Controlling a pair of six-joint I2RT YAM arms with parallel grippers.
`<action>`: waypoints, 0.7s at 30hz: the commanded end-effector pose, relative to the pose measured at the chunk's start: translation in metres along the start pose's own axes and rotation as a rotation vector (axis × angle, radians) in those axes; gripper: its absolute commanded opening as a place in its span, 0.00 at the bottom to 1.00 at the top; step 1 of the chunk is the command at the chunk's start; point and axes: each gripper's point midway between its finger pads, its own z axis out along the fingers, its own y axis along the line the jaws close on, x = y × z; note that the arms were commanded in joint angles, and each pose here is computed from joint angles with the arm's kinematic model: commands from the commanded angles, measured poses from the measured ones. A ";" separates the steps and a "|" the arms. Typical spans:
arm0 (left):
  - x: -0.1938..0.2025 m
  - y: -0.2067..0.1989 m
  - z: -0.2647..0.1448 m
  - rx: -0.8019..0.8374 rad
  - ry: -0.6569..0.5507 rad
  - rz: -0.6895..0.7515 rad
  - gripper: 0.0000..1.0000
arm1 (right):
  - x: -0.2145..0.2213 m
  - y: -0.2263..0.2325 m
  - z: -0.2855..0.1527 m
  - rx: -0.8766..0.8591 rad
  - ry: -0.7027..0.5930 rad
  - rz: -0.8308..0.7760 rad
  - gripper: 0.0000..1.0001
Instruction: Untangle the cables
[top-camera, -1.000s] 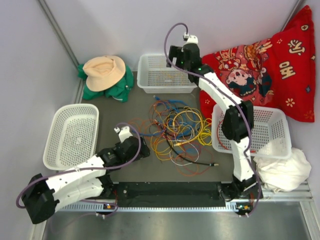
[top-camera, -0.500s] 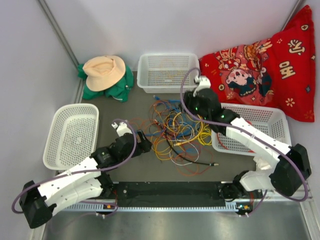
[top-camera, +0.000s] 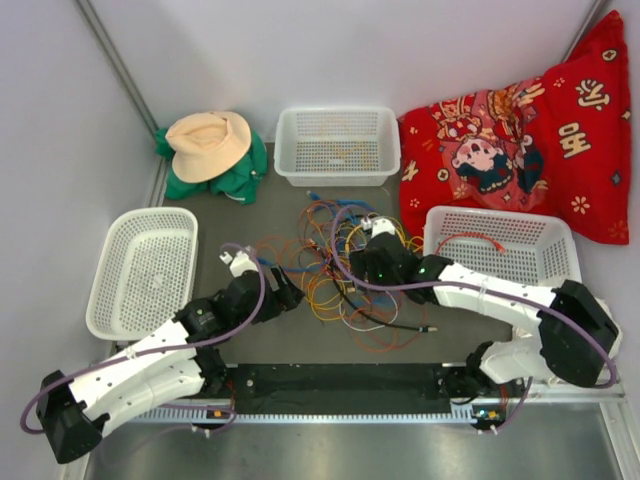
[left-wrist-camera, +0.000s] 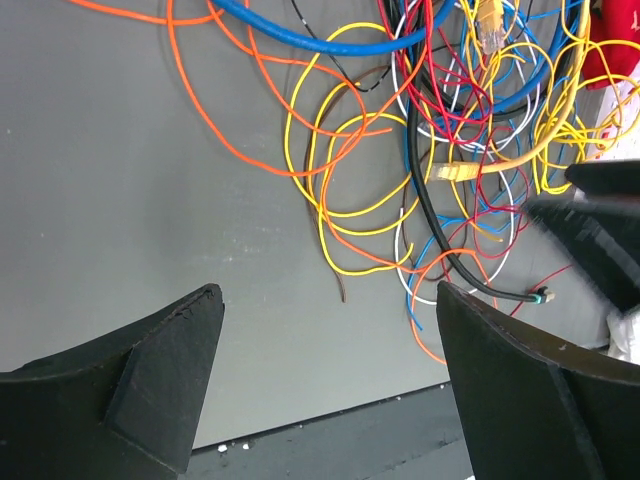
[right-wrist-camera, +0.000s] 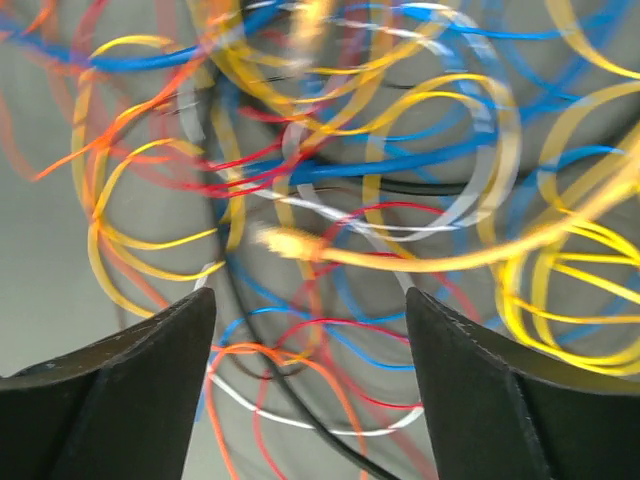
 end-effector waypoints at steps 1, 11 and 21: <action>0.006 0.002 -0.001 -0.005 0.021 -0.033 0.91 | 0.007 0.047 0.005 -0.094 -0.025 -0.114 0.78; 0.010 0.012 -0.005 -0.012 0.024 -0.074 0.91 | -0.032 -0.014 0.000 0.335 -0.133 -0.028 0.81; 0.019 0.009 0.002 0.006 0.058 -0.098 0.90 | -0.078 -0.062 0.031 0.520 -0.044 0.154 0.87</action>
